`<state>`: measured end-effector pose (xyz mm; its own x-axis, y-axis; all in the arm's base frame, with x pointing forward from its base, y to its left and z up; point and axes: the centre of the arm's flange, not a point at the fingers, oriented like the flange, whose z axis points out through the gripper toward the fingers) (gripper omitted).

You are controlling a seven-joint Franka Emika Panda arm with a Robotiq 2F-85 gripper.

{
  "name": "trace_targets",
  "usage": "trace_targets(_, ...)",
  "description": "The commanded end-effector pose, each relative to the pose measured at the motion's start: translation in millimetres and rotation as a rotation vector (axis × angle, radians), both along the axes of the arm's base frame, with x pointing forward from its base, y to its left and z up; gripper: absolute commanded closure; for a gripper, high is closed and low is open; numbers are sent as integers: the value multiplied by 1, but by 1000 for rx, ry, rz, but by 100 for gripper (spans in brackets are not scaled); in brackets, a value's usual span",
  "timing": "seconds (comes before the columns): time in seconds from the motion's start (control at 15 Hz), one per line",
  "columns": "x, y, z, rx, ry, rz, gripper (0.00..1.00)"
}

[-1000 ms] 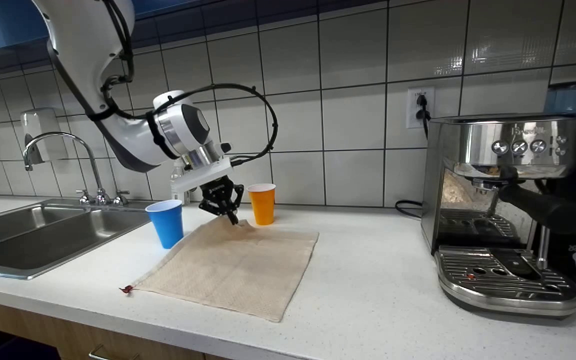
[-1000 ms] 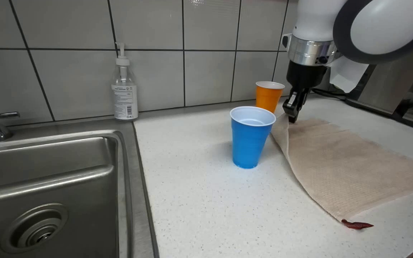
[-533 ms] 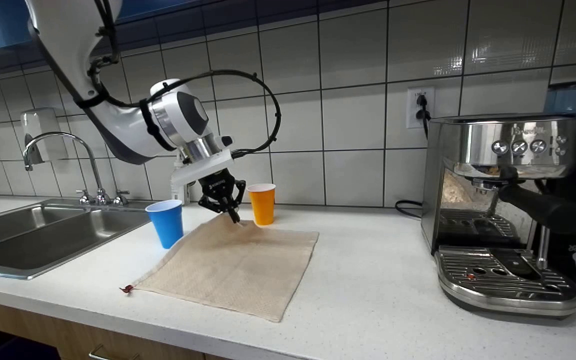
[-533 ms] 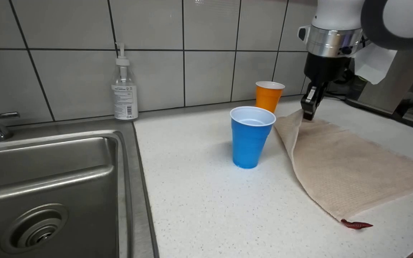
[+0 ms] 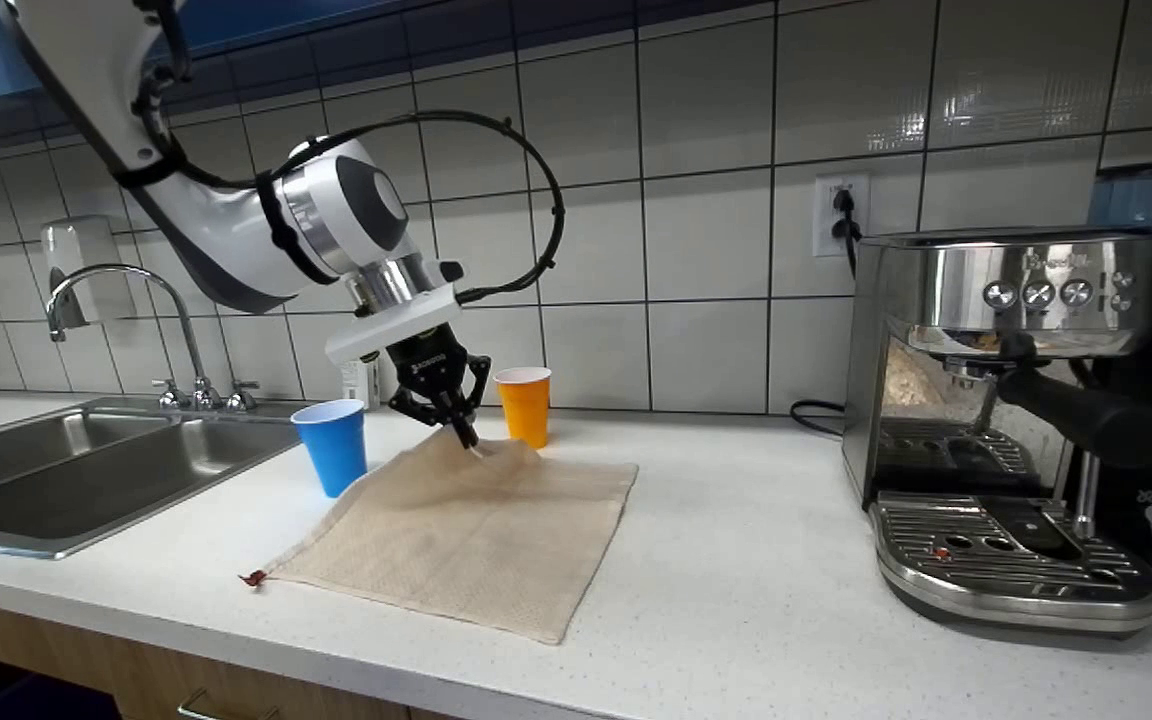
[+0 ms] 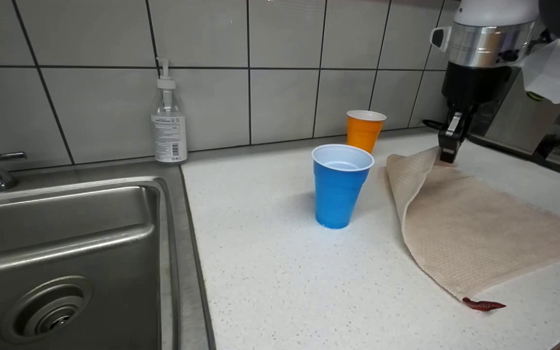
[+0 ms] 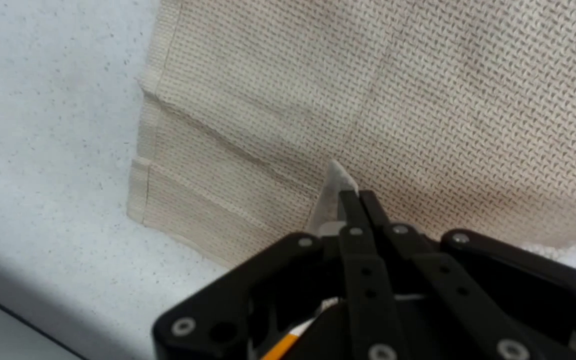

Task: Fold the towel

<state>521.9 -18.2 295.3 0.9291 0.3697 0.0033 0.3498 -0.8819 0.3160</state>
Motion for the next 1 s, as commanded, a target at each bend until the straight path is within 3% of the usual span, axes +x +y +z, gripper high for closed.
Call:
trace_targets(0.0,-24,-10,18,-22,2,-12,99)
trace_targets(0.93,-54,-71,28,-89,35,-65,99)
